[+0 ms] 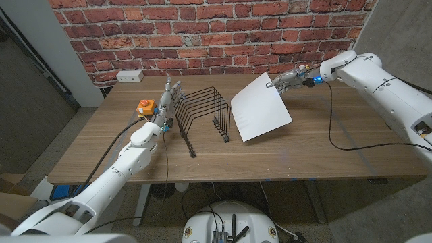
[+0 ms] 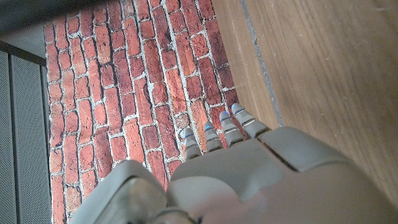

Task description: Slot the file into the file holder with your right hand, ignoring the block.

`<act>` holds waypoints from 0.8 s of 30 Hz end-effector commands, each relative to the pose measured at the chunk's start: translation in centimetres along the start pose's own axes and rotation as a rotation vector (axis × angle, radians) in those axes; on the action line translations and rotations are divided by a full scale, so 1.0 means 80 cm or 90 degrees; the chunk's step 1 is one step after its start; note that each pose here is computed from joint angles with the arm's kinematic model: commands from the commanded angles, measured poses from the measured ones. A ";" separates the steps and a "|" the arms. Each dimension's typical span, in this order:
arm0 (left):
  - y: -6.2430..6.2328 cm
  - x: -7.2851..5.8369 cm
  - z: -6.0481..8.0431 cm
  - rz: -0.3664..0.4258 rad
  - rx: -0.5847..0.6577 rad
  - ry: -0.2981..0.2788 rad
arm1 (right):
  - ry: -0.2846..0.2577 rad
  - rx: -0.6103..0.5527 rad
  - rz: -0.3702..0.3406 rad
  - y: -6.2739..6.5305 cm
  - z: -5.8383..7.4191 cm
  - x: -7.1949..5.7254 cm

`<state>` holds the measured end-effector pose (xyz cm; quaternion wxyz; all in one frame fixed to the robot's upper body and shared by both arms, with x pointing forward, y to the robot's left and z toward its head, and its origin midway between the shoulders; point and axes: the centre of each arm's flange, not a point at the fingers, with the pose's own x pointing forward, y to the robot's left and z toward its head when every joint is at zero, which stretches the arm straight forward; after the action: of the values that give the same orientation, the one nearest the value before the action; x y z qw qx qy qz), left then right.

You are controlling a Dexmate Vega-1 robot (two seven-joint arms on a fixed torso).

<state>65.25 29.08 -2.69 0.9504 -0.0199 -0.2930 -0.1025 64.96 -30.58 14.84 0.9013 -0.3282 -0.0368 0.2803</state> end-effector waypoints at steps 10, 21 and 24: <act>0.000 0.000 0.000 0.001 0.000 0.000 | -0.042 -0.075 -0.036 0.007 0.032 -0.019; 0.000 0.000 0.000 0.001 0.000 0.000 | -0.079 -0.124 -0.055 0.013 0.042 -0.026; 0.000 0.000 0.000 0.001 0.000 0.000 | -0.090 -0.134 -0.057 0.015 0.045 -0.027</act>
<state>65.26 29.08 -2.71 0.9504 -0.0198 -0.2929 -0.1024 62.63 -29.57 16.35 0.8844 -0.3733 -0.0948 0.2636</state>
